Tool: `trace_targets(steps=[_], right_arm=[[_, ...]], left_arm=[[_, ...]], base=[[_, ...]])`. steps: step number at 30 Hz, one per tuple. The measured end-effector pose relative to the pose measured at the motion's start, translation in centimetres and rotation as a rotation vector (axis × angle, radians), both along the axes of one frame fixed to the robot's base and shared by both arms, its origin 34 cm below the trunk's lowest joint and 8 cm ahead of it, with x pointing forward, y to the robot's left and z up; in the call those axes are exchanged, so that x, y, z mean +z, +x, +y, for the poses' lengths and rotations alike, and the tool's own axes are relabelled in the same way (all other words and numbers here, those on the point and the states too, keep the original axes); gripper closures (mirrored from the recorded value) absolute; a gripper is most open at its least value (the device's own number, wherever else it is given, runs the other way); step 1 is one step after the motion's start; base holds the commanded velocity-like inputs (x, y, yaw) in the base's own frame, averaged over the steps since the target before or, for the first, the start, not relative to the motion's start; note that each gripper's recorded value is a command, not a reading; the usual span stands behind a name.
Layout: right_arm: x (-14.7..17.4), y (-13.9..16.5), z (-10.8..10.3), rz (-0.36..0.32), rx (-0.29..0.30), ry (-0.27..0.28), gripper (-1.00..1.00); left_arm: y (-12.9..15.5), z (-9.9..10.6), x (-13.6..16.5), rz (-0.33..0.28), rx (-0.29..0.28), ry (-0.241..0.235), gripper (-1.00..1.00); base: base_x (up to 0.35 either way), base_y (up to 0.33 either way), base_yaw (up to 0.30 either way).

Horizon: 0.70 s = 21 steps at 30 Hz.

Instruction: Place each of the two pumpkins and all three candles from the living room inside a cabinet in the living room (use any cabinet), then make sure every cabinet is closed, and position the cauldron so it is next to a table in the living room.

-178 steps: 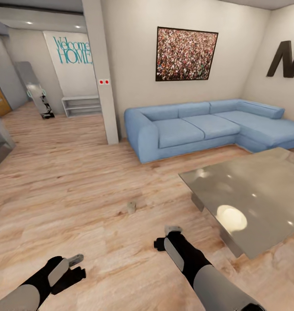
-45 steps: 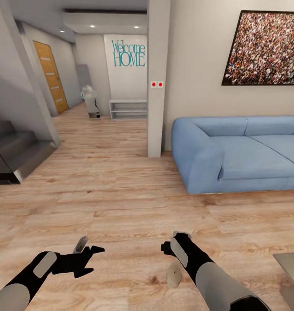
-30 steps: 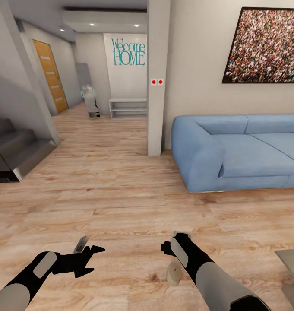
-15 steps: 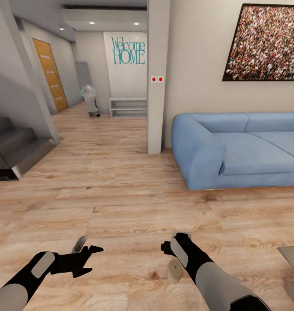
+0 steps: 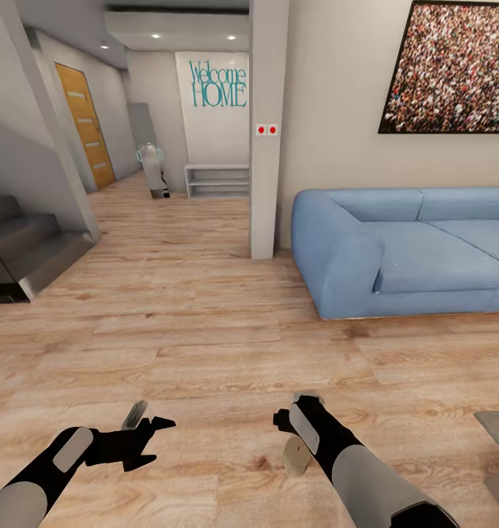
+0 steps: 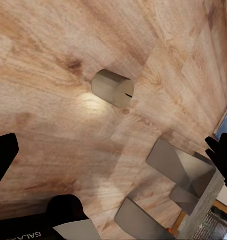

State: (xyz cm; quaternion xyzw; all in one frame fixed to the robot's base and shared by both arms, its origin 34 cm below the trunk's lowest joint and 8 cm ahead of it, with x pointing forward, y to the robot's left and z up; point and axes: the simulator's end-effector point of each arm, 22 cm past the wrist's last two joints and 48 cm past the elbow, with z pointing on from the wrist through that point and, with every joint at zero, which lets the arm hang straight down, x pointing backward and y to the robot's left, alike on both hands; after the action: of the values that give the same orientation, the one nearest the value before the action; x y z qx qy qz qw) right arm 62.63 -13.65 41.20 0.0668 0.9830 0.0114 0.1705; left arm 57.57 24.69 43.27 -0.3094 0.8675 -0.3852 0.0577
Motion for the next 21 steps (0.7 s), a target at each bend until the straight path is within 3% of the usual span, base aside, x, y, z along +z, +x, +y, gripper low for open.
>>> trace_targets(steps=[18,21], right_arm=[[-3.5,0.0,0.0,-0.041,-0.004,-0.006,-1.0],[-4.1,-0.1,-0.1,-0.041,-0.011,-0.002,-1.0]], left_arm=[[-1.2,-0.1,-3.8,0.013,-0.008,-0.012,-1.0],[-1.3,-0.6,-3.9,0.008,-0.01,-0.044,-1.0]], base=[[0.0,0.0,0.0],[0.0,0.0,0.0]])
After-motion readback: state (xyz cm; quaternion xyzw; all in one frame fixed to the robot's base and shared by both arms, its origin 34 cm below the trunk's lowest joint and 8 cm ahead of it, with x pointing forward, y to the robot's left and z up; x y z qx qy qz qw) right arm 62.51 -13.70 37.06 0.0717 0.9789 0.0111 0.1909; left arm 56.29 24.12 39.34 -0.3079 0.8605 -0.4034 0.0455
